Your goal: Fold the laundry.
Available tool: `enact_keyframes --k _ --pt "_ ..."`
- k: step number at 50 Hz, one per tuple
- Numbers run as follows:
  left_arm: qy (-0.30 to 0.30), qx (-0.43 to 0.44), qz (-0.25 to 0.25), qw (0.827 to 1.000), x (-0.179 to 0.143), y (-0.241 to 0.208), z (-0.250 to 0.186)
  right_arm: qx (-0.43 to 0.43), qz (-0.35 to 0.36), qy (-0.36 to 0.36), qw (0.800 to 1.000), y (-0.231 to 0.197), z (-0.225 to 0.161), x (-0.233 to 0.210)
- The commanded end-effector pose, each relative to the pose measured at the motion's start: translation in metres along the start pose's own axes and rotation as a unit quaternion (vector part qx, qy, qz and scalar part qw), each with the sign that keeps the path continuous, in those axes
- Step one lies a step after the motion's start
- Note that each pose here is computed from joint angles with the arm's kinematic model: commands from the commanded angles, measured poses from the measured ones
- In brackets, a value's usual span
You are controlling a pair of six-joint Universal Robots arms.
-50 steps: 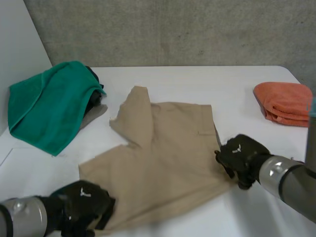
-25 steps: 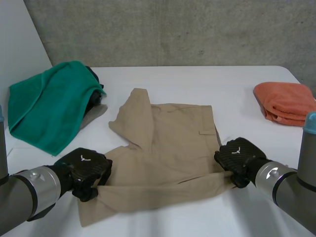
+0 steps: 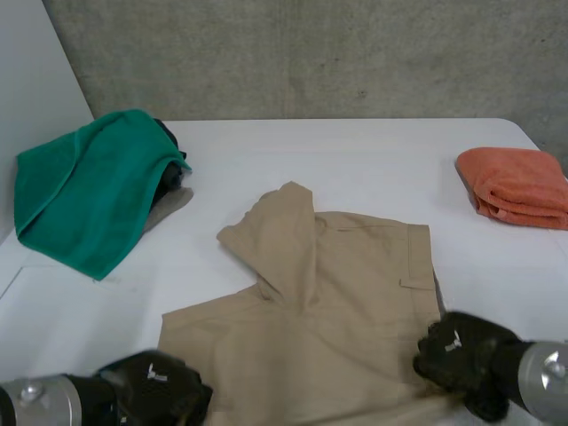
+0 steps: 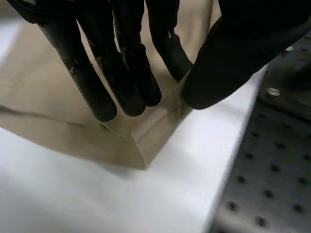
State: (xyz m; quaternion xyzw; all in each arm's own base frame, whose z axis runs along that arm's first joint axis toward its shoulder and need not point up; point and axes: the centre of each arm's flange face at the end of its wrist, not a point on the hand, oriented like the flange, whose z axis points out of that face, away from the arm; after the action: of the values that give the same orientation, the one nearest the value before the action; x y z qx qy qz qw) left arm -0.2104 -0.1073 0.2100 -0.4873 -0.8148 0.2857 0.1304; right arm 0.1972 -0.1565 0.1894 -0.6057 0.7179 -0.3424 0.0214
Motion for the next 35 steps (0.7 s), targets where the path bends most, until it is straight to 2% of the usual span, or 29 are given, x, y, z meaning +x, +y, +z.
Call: enact_keyframes --k 1,4,8,9,11,12,15,17,21,23,25,26,27,28,29,30,31,32,33,34,35 --pt "-0.073 0.095 0.043 0.992 -0.04 -0.036 0.032 0.073 0.07 0.078 0.992 -0.028 0.027 0.029" --pt "-0.101 0.13 0.05 0.985 -0.055 -0.052 0.045 0.085 0.083 0.143 0.983 -0.035 0.04 0.052" --pt "-0.163 0.213 0.045 0.962 -0.087 -0.089 0.07 0.103 0.084 0.232 0.964 -0.044 0.055 0.082" --pt "-0.188 0.252 0.041 0.948 -0.101 -0.106 0.078 0.108 0.084 0.247 0.959 -0.045 0.059 0.087" --pt "-0.212 0.289 0.039 0.933 -0.114 -0.121 0.087 0.128 0.08 0.291 0.945 -0.051 0.072 0.103" --pt "-0.234 0.324 0.038 0.916 -0.127 -0.136 0.096 0.134 0.078 0.301 0.941 -0.053 0.077 0.106" --pt "-0.261 0.357 0.038 0.896 -0.142 -0.152 0.108 0.148 0.075 0.325 0.931 -0.056 0.093 0.113" --pt "-0.274 0.342 0.028 0.898 -0.148 -0.154 0.116 0.148 0.075 0.327 0.93 -0.055 0.101 0.112" --pt "-0.26 0.292 0.012 0.92 -0.145 -0.145 0.122 0.16 0.077 0.322 0.93 -0.058 0.107 0.11" --pt "-0.261 0.315 0.024 0.912 -0.149 -0.155 0.12 0.208 0.071 0.344 0.913 -0.073 0.109 0.124" --pt "-0.275 0.354 0.037 0.893 -0.157 -0.17 0.111 0.264 0.063 0.386 0.882 -0.093 0.103 0.146" --pt "-0.298 0.403 0.049 0.864 -0.168 -0.19 0.097 0.288 0.059 0.405 0.866 -0.102 0.098 0.155" --pt "-0.313 0.43 0.054 0.845 -0.174 -0.2 0.085 0.311 0.057 0.425 0.848 -0.111 0.092 0.165" --pt "-0.328 0.46 0.058 0.823 -0.179 -0.211 0.073 0.357 0.054 0.466 0.808 -0.129 0.076 0.184" --pt "-0.341 0.489 0.06 0.801 -0.184 -0.222 0.06 0.382 0.055 0.486 0.784 -0.137 0.066 0.194" --pt "-0.364 0.551 0.06 0.748 -0.192 -0.242 0.029 0.407 0.057 0.504 0.76 -0.147 0.055 0.202" --pt "-0.372 0.582 0.057 0.721 -0.195 -0.251 0.012 0.432 0.06 0.522 0.733 -0.155 0.042 0.211" --pt "-0.377 0.612 0.054 0.693 -0.196 -0.259 -0.004 0.476 0.071 0.547 0.685 -0.17 0.019 0.222" --pt "-0.38 0.639 0.052 0.667 -0.197 -0.266 -0.02 0.497 0.077 0.553 0.664 -0.175 0.008 0.226" --pt "-0.379 0.683 0.044 0.622 -0.197 -0.275 -0.048 0.516 0.082 0.558 0.645 -0.18 -0.001 0.229" --pt "-0.377 0.697 0.04 0.609 -0.196 -0.278 -0.059 0.532 0.087 0.56 0.628 -0.185 -0.009 0.231"
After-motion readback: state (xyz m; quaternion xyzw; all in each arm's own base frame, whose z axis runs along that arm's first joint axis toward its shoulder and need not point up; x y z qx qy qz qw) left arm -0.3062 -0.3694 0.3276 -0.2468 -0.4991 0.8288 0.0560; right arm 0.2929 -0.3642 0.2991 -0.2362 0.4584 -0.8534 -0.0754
